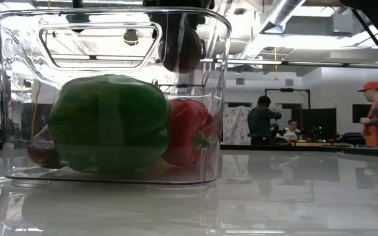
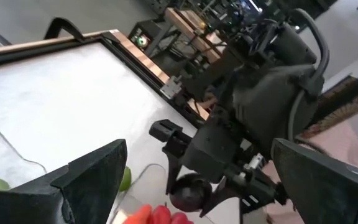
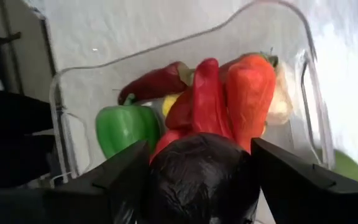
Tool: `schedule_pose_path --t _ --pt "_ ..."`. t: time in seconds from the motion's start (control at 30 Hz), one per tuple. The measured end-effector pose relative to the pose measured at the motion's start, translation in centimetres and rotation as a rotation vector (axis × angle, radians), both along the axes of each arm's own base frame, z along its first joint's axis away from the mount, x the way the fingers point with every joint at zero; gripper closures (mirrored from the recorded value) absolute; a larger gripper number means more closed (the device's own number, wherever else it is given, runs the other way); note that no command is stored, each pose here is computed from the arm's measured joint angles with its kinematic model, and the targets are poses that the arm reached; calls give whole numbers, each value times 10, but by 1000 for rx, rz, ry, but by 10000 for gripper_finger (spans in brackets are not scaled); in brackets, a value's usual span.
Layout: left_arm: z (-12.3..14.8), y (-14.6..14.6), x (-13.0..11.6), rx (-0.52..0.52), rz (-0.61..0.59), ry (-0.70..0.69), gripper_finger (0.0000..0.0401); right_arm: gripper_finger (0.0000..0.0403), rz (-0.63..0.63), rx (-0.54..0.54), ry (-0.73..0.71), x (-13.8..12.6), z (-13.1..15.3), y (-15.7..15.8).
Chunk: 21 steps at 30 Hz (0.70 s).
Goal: Sort produce into baskets
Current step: Put the black plum into the bottom transparent bin, then put the green lime into the top transparent bin
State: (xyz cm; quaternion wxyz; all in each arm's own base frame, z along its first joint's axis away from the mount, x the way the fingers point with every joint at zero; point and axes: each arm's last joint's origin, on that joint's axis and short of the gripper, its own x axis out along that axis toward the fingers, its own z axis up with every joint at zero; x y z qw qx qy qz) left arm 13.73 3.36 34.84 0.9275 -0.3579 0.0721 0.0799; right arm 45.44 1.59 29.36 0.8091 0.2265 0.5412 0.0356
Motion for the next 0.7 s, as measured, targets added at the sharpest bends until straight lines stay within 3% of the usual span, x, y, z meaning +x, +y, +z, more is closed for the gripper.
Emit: schedule_pose_path --t 0.23,0.37,0.57,0.7 --pt "0 -1 0 -9 -45 -2 15 50 -87 9 46 -1 -2 6" --pt "0 -2 0 -20 -52 -3 15 28 -111 -10 148 -11 -4 -2" --pt "-4 -3 -1 -55 -76 31 15 28 -133 -229 214 -40 21 -20" --pt "-7 -2 0 -71 -64 62 15 39 -118 -292 184 -54 37 -32"
